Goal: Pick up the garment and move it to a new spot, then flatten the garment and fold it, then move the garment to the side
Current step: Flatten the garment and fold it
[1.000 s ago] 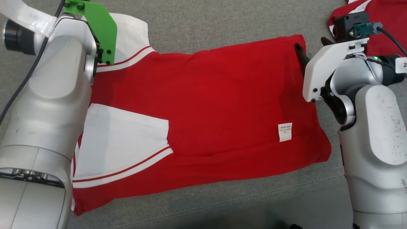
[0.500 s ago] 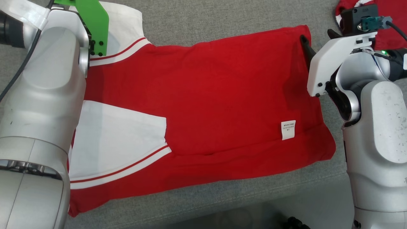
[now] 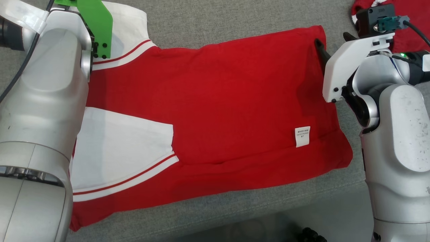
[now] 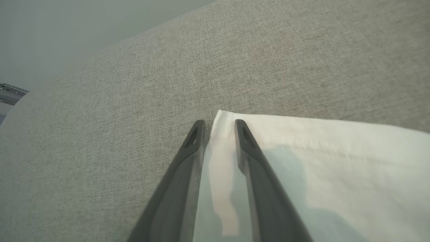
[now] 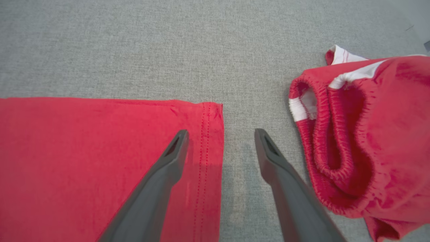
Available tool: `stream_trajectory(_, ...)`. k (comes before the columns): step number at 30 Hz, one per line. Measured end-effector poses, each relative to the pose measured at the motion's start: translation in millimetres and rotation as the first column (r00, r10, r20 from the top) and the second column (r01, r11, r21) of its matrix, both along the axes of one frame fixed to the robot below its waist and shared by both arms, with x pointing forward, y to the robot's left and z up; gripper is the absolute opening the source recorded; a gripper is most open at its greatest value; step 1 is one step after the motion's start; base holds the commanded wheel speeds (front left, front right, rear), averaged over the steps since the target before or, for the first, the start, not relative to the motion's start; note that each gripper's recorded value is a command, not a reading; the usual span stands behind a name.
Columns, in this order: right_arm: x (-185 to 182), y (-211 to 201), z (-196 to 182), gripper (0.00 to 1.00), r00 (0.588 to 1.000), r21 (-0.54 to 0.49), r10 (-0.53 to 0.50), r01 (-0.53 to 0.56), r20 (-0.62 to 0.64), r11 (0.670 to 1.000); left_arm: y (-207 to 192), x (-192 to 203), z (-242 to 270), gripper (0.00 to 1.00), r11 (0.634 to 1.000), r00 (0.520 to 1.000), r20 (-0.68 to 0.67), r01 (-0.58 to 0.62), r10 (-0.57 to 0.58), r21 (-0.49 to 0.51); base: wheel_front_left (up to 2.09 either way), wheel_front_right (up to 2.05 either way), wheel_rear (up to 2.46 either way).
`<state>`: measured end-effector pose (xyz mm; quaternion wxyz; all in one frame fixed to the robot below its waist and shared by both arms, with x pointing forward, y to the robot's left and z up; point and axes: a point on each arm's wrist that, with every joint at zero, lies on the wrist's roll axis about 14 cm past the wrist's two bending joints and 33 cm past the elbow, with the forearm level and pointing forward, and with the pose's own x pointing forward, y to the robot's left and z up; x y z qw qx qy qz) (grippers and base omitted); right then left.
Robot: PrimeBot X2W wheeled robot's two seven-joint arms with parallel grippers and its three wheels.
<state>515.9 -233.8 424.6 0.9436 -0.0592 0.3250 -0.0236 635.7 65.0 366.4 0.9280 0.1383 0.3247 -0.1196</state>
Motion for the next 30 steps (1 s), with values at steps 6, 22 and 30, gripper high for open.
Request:
stream_trajectory(6, -0.2, -0.2, -6.0, 1.00, 1.000, -0.005, -0.003, 0.003, -0.025, 1.000, 3.0, 0.6, -3.2, 0.00, 1.000, 1.000, -0.006, -0.012, 0.012, -0.006, 0.00, 0.00, 0.00)
stream_trajectory(22, 19.8, 0.3, -17.7, 1.00, 0.995, 0.051, -0.033, 0.038, -0.094, 0.998, -9.3, -12.8, -3.3, 0.00, 0.998, 1.000, -0.010, 0.004, -0.004, -0.063, 0.00, 0.00, 0.00)
stream_trajectory(30, 21.6, -6.9, -22.9, 1.00, 0.974, 0.042, -0.030, 0.040, -0.223, 0.998, -10.4, -13.3, -4.1, 0.00, 0.998, 1.000, -0.010, 0.008, -0.009, -0.068, 0.00, 0.00, 0.00)
